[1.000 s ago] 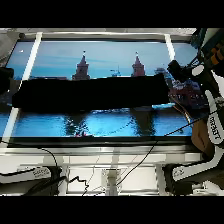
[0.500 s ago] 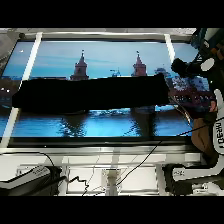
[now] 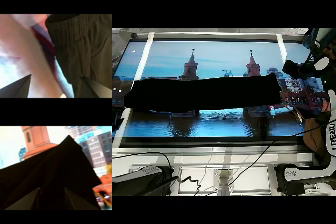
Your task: Fold the clothes and pants, and hang the long-sleeved shirts on hangers.
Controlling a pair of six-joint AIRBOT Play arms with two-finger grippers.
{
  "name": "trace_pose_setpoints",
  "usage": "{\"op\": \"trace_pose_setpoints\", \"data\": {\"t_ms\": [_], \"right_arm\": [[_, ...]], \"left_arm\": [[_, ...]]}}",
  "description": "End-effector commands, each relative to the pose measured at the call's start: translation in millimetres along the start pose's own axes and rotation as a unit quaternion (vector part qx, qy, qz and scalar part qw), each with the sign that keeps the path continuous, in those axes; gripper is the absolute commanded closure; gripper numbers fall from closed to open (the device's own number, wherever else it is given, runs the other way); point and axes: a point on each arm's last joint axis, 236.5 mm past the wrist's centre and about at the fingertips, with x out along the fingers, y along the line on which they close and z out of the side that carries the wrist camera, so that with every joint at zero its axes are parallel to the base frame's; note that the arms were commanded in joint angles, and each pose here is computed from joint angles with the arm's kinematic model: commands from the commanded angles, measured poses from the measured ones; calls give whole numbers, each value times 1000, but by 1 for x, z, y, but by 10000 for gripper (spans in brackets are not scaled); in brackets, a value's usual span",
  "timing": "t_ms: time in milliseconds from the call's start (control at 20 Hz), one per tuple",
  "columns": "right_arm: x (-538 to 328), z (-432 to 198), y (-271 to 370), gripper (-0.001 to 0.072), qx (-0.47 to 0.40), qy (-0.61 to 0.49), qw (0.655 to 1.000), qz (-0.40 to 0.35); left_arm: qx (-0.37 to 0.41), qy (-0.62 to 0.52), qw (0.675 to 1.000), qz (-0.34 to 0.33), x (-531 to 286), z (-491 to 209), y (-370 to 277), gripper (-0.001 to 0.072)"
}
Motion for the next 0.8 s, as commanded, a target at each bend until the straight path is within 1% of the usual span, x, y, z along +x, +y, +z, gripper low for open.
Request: {"op": "trace_pose_setpoints", "data": {"t_ms": [0, 250, 350, 500, 700, 750], "right_arm": [[-1, -1, 19, 373, 29, 2, 999, 39], [-3, -1, 34, 373, 55, 6, 996, 72], [-3, -4, 35, 374, 54, 12, 996, 72], [-3, -10, 35, 374, 53, 24, 996, 72], [-4, -21, 39, 375, 48, 48, 995, 78], [-5, -27, 42, 375, 34, 61, 994, 85]], "left_arm": [[-26, -9, 998, -50, 28, 0, 2, 1], [-19, -73, 989, -130, 54, 23, -29, 2], [-48, -85, 987, -125, 68, 26, -29, 2], [-54, -75, 991, -100, 92, 15, -26, 2], [-2, -61, 993, -104, 116, 8, -51, 21], [5, -68, 993, -96, 119, 12, -55, 60]]}}
